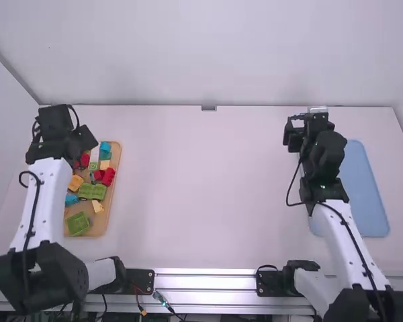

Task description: Assemble lego blocks to make yellow taxi

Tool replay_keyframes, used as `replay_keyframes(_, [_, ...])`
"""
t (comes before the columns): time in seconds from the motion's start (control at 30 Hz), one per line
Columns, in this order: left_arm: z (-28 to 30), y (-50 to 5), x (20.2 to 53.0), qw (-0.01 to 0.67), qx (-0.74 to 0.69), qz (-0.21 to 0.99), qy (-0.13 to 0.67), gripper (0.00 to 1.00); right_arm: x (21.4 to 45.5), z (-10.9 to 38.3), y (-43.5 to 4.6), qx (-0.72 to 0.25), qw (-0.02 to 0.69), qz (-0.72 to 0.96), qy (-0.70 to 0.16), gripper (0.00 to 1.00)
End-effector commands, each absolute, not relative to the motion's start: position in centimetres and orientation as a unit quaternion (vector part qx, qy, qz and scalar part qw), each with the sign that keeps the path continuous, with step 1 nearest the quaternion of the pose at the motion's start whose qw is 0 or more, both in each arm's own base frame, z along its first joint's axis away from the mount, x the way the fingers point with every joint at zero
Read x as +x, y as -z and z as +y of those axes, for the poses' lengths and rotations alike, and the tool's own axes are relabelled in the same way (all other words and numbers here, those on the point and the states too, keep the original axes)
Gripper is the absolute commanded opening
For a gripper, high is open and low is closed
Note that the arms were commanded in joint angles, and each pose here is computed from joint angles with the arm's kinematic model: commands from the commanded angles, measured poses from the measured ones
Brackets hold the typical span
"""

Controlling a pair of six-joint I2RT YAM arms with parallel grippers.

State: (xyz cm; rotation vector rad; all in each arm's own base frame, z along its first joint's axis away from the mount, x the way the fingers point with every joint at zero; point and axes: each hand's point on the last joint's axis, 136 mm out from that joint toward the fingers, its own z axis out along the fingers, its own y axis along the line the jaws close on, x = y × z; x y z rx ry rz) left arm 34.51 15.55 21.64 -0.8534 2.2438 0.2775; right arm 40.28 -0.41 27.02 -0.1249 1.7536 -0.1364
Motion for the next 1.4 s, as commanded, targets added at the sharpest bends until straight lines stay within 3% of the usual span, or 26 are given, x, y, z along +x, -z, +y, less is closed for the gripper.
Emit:
replay_keyframes(0.0, [17.9,-22.1,34.8,0.343,-0.377,0.851,-0.126,0.83,42.0,-0.7,-29.0,-0.065,0.650,0.753,0.076,0.83])
replay_keyframes(0.2, [21.3,-20.4,34.3,0.287,-0.426,0.846,-0.143,0.91,44.6,-0.6,-29.2,-0.058,0.655,0.750,0.069,0.91])
replay_keyframes(0.33, [22.9,-18.7,34.8,0.255,-0.424,0.862,-0.112,0.95,46.1,-0.7,-29.0,-0.060,0.653,0.752,0.072,0.94])
replay_keyframes(0.7, [24.9,-11.1,34.3,0.142,-0.455,0.874,-0.093,1.00,47.3,-0.7,-28.0,-0.064,0.640,0.762,0.074,0.99])
replay_keyframes(1.0, [24.5,-7.6,34.1,0.098,-0.469,0.874,-0.077,0.96,47.3,-0.7,-27.9,-0.059,0.639,0.764,0.069,0.99])
replay_keyframes(1.1, [24.3,-6.8,33.8,0.084,-0.469,0.876,-0.076,0.89,47.3,-0.6,-27.9,-0.059,0.639,0.764,0.069,0.99])
replay_keyframes(1.37, [24.0,-5.1,33.1,0.062,-0.470,0.878,-0.074,0.88,47.3,-0.7,-27.8,-0.059,0.638,0.765,0.069,0.99])
